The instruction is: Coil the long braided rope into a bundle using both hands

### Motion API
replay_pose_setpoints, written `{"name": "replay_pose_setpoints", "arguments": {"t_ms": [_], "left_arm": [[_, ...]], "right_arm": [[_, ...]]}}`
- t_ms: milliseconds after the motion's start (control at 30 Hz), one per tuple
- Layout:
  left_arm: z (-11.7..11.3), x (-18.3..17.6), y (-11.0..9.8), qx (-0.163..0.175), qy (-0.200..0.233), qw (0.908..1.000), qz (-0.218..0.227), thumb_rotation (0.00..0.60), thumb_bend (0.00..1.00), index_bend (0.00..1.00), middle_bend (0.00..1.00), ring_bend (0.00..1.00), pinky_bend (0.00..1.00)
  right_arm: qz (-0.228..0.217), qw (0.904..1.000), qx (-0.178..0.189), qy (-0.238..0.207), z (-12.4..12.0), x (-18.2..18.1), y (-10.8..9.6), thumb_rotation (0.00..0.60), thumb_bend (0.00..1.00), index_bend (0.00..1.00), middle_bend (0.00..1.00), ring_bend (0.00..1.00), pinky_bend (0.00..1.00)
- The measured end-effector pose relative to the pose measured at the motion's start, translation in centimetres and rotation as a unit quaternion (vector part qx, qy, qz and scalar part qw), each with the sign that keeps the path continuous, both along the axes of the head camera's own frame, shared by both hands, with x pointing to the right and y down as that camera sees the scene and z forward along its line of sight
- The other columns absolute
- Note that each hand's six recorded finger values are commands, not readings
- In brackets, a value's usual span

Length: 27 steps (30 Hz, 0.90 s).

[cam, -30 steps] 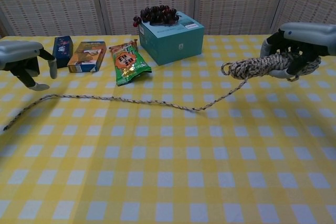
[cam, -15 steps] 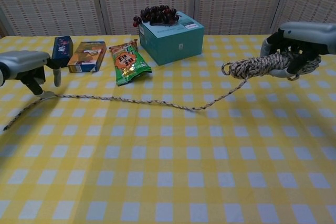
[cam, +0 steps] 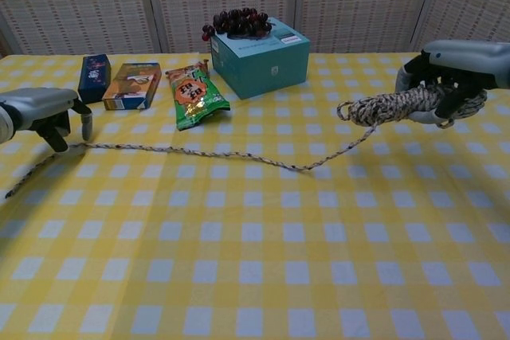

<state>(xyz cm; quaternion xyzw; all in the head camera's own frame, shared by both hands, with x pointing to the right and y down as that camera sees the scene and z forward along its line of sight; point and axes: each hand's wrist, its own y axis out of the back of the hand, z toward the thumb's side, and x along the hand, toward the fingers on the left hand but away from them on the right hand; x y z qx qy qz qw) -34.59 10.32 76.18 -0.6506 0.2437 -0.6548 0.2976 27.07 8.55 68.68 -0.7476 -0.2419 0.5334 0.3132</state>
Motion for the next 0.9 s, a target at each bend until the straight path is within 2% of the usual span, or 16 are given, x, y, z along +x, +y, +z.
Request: {"name": "replay_pose_setpoints", "arguments": {"t_ms": [500, 900], "left_arm": [[0.32, 0.14, -0.17, -0.001, 0.001, 1.0000, -0.002, 0.600, 0.32, 0.65, 1.00, 1.00, 1.00], [0.61, 0.02, -0.20, -0.008, -0.008, 0.9999, -0.001, 0.600, 0.38, 0.68, 1.00, 1.00, 1.00]], "right_arm": [[0.001, 1.0000, -0.002, 0.005, 0.13, 0.37, 0.12, 0.600, 0.53, 0.75, 0.67, 0.55, 0.58], [0.003, 1.0000, -0.003, 0.005, 0.20, 0.46, 0.11, 0.600, 0.53, 0.75, 0.67, 0.55, 0.59]]}}
